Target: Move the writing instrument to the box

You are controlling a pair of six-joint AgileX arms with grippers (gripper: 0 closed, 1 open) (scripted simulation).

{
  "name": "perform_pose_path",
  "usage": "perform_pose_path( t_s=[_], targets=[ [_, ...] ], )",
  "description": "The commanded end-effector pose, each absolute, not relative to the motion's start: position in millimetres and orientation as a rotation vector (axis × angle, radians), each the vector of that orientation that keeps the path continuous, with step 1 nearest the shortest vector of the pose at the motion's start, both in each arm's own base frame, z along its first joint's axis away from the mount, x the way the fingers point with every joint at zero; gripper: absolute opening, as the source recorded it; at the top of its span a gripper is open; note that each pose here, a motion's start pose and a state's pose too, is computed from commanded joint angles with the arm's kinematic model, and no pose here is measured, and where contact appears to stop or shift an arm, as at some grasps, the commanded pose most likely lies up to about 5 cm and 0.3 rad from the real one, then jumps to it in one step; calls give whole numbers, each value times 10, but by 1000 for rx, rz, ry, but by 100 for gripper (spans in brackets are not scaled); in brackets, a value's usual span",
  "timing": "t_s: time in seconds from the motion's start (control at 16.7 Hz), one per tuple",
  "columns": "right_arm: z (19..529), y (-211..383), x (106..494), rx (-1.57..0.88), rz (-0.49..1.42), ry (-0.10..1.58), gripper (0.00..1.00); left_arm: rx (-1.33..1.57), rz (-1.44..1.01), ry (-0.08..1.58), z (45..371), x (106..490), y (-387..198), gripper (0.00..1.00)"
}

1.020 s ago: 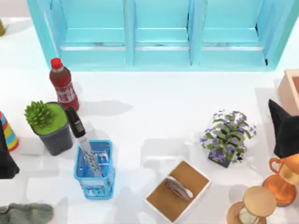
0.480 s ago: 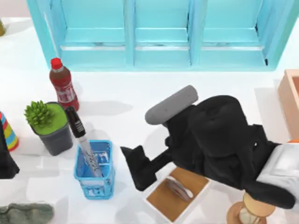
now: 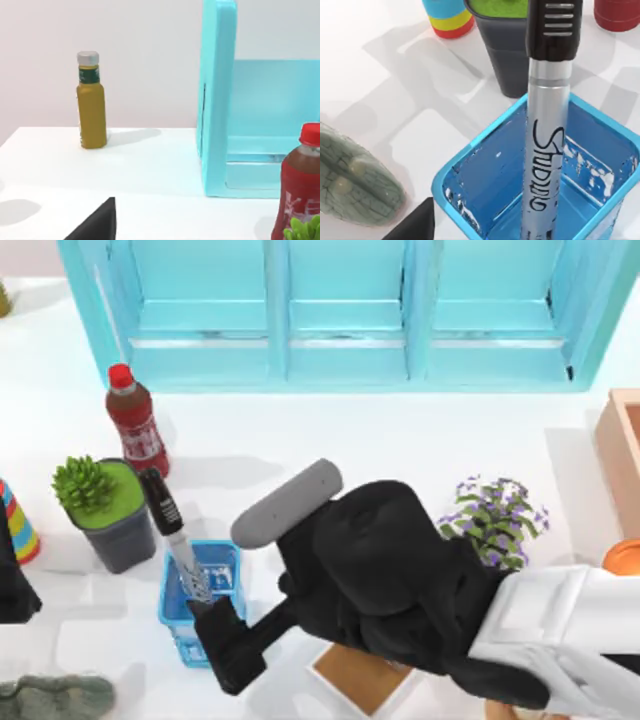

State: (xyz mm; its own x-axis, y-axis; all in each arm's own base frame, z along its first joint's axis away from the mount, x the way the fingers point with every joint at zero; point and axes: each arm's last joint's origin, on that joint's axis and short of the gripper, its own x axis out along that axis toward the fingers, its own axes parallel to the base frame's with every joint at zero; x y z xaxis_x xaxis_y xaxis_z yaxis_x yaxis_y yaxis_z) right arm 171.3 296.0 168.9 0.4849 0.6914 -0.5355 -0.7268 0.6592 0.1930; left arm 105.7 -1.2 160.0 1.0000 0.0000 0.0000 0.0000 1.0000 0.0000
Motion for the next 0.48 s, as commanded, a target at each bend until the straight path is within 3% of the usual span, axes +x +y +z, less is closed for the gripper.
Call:
perform_pose_path(
  t_s=[0.48],
  targets=[
    [1441, 3361, 1973, -63, 863, 623, 100, 0, 0, 0, 1600, 1057, -12, 100]
  ],
)
